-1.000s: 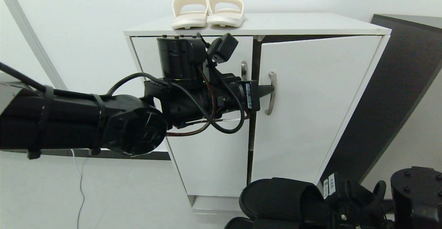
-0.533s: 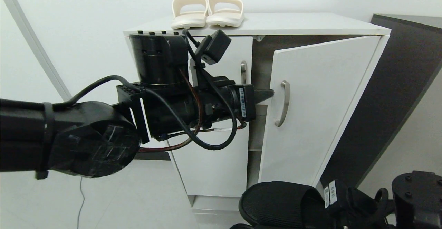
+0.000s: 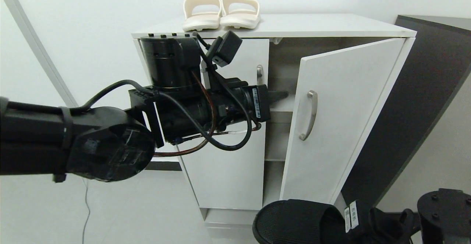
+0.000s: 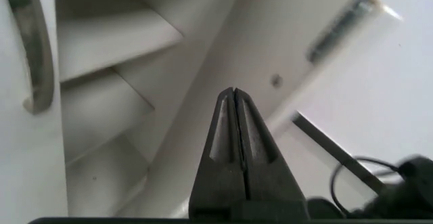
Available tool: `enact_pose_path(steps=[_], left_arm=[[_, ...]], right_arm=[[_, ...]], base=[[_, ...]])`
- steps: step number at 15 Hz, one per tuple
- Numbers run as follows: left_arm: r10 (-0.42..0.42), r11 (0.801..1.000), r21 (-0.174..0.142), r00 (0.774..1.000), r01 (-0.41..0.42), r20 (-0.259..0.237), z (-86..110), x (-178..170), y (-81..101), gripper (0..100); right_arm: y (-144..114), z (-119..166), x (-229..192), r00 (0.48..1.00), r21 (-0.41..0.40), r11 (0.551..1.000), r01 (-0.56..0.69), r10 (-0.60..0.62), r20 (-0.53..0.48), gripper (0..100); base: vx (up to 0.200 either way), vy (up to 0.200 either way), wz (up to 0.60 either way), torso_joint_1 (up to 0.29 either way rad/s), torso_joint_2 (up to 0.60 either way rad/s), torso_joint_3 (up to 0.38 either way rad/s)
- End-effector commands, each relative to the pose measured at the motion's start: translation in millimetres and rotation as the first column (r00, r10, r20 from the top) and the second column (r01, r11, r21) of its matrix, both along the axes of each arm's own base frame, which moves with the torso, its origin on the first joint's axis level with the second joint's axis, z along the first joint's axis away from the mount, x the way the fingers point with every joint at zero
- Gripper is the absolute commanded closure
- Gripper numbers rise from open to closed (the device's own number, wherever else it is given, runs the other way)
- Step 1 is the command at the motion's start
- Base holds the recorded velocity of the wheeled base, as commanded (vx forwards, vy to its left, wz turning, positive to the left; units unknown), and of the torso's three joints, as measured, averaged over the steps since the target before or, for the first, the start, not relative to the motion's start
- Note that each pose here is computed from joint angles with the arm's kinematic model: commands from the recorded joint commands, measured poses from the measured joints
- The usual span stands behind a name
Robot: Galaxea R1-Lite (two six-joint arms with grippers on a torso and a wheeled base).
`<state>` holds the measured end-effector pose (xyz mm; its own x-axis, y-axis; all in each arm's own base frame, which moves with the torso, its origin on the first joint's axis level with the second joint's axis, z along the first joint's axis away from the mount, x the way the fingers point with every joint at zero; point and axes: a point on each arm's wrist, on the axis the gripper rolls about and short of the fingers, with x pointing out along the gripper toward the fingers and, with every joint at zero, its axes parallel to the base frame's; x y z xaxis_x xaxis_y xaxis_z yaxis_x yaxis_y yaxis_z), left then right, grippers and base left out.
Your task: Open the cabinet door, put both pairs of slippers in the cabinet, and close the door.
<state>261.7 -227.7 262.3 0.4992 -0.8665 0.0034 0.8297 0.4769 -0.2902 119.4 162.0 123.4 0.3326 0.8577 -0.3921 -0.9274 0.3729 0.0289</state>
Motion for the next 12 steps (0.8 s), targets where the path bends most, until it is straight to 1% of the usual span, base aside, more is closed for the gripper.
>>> enact_pose_path(steps=[1, 4, 6, 8, 9, 10, 11, 12], left_arm=[[0.008, 1.000, 0.006, 1.000, -0.008, -0.008, -11.4, 18.3, -11.4, 100], [0.033, 0.999, 0.000, 0.999, -0.033, -0.016, -15.4, 35.1, -11.0, 100], [0.049, 0.998, -0.027, 0.997, -0.050, -0.060, -16.4, 42.3, -7.6, 100], [0.051, 0.998, -0.030, 0.997, -0.053, -0.065, -17.0, 44.1, -8.1, 100], [0.051, 0.998, -0.037, 0.997, -0.053, -0.062, -15.2, 45.3, -9.1, 100], [0.057, 0.997, -0.042, 0.996, -0.060, -0.067, -15.6, 47.6, -9.9, 100], [0.057, 0.997, -0.055, 0.995, -0.061, -0.076, -14.9, 51.3, -12.6, 100], [0.057, 0.996, -0.058, 0.995, -0.061, -0.076, -15.4, 54.1, -14.7, 100]], right_arm=[[0.8, -0.3, -1.1, 1.000, -0.001, 1.000, -0.008, 0.008, -0.001, 100], [1.7, -2.1, -3.2, 1.000, -0.008, 1.000, -0.017, 0.017, -0.006, 100], [1.0, -4.7, -6.7, 0.999, -0.016, 0.999, -0.031, 0.031, -0.013, 100], [1.5, -5.7, -7.2, 0.999, -0.020, 0.999, -0.034, 0.034, -0.016, 100], [1.5, -6.1, -7.1, 0.999, -0.023, 0.999, -0.034, 0.034, -0.018, 100], [1.9, -6.4, -7.3, 0.999, -0.024, 0.999, -0.035, 0.035, -0.019, 100], [2.0, -7.4, -9.0, 0.999, -0.027, 0.999, -0.043, 0.043, -0.022, 100], [2.1, -7.8, -10.4, 0.999, -0.029, 0.998, -0.048, 0.047, -0.022, 100]], base=[[0.000, 0.000, 0.00, 0.000, 0.00, 0.000], [0.000, 0.000, 0.00, 0.000, 0.00, 0.000], [0.000, 0.000, 0.00, 0.000, 0.00, 0.000], [0.000, 0.000, 0.00, 0.000, 0.00, 0.000], [0.000, 0.000, 0.00, 0.000, 0.00, 0.000], [-0.200, 0.000, 0.00, 0.002, 0.00, 0.002], [-0.200, 0.000, 0.00, 0.007, 0.00, 0.007], [-0.200, 0.000, 0.00, 0.007, 0.01, 0.002]])
